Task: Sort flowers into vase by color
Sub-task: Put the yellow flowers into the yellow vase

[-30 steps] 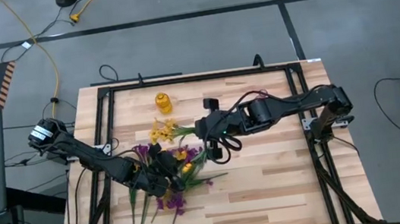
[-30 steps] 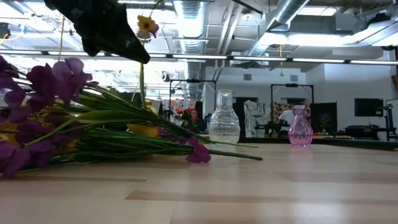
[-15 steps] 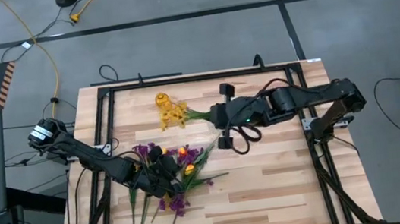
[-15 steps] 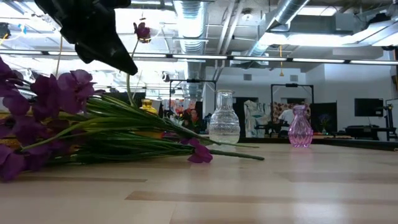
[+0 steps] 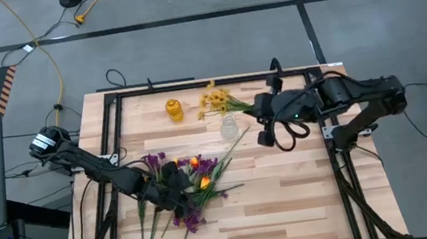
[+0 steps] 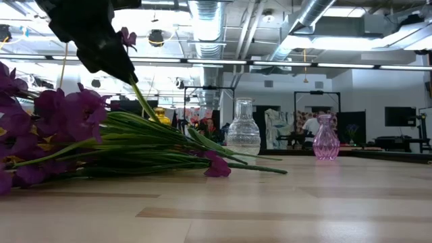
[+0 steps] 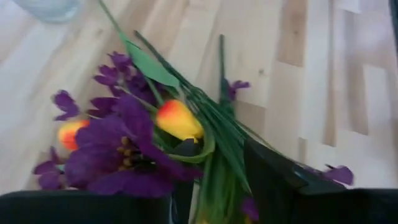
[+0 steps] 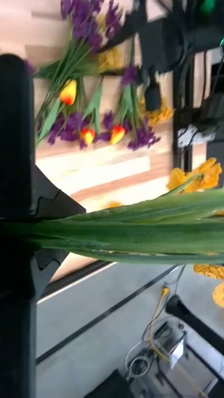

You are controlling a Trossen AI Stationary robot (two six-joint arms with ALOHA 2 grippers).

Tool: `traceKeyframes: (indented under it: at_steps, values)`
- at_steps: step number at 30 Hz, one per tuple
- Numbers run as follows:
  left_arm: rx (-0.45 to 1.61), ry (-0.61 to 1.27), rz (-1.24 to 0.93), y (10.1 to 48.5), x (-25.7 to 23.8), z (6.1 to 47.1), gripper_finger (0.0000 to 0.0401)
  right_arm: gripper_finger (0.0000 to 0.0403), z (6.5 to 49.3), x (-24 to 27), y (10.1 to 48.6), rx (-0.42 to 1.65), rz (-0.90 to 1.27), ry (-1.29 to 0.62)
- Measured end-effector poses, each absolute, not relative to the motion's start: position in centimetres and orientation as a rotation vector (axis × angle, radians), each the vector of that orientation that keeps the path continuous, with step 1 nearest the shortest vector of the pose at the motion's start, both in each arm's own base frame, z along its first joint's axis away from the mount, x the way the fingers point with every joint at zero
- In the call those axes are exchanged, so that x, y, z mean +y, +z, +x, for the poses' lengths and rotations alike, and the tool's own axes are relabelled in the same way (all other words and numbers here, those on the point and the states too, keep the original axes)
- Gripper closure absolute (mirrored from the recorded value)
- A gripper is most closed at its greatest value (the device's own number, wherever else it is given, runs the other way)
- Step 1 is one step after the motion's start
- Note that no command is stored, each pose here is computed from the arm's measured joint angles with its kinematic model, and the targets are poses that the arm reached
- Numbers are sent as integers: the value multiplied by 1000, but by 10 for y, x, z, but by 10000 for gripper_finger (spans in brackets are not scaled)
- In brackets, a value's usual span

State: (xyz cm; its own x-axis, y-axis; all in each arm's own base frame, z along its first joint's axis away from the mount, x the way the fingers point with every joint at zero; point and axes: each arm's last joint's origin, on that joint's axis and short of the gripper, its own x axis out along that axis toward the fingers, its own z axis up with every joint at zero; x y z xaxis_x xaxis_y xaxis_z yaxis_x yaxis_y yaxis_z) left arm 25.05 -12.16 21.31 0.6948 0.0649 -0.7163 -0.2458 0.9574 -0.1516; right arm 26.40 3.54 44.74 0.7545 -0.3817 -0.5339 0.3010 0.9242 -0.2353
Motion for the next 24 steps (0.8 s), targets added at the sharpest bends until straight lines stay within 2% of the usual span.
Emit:
traceKeyframes:
  at_steps: [12,20,24]
  values:
    - [694,76,-256,224,-126,257,263,364,239,28,396,687,-49,-443]
    - [586,70,-213,231,-127,263,263,364,216,24,365,581,7,-440]
    - [526,127,-167,235,-125,265,263,364,207,22,350,490,22,-424]
